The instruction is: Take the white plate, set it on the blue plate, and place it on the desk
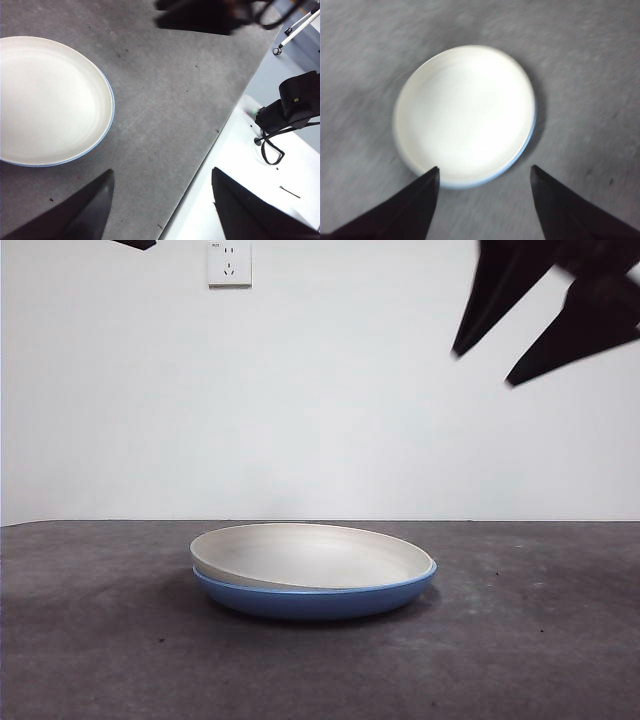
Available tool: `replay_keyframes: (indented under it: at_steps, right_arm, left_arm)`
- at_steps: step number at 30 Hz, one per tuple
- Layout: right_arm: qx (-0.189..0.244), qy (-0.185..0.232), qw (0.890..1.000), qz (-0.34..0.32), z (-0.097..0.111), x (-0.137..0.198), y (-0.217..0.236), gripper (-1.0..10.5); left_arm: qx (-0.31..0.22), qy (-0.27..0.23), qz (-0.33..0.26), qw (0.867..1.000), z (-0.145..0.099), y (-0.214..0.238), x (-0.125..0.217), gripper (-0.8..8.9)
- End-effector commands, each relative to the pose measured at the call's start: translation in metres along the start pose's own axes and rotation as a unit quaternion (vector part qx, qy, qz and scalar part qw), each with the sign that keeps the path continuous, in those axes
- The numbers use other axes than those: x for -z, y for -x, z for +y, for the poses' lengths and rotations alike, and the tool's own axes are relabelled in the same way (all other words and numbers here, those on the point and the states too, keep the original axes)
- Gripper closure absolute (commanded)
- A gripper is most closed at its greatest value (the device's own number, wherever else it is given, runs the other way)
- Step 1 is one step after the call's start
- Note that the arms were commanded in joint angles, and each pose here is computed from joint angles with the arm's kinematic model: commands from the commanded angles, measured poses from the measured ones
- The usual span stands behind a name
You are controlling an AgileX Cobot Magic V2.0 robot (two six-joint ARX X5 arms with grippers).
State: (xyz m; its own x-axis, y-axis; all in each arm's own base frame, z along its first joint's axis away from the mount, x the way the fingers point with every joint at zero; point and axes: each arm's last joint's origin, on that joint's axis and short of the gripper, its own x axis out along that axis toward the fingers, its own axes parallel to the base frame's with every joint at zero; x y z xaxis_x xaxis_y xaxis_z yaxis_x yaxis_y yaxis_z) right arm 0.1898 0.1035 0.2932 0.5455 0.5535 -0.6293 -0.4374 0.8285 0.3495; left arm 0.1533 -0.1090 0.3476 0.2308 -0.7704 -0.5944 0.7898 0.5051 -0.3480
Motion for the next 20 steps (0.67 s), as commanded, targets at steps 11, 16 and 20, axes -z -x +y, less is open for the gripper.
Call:
replay_keyframes:
  at_steps: [11,16,20]
  right_arm:
    - [-0.072,0.045,0.995,0.055,0.016,0.034,0.063,6.6]
    - [-0.074,0.052,0.995,0.041,0.018,0.037,0.071,6.6]
    - [-0.074,0.052,0.995,0.042,0.018,0.037,0.071,6.6]
  left_arm:
    - [0.005,-0.006,-0.003,1.000,-0.001,-0.001,-0.003,5.02]
    - [0.005,-0.006,-0.003,1.000,-0.001,-0.001,-0.003,5.02]
    - [0.005,-0.006,-0.003,1.000,-0.001,-0.001,-0.003,5.02]
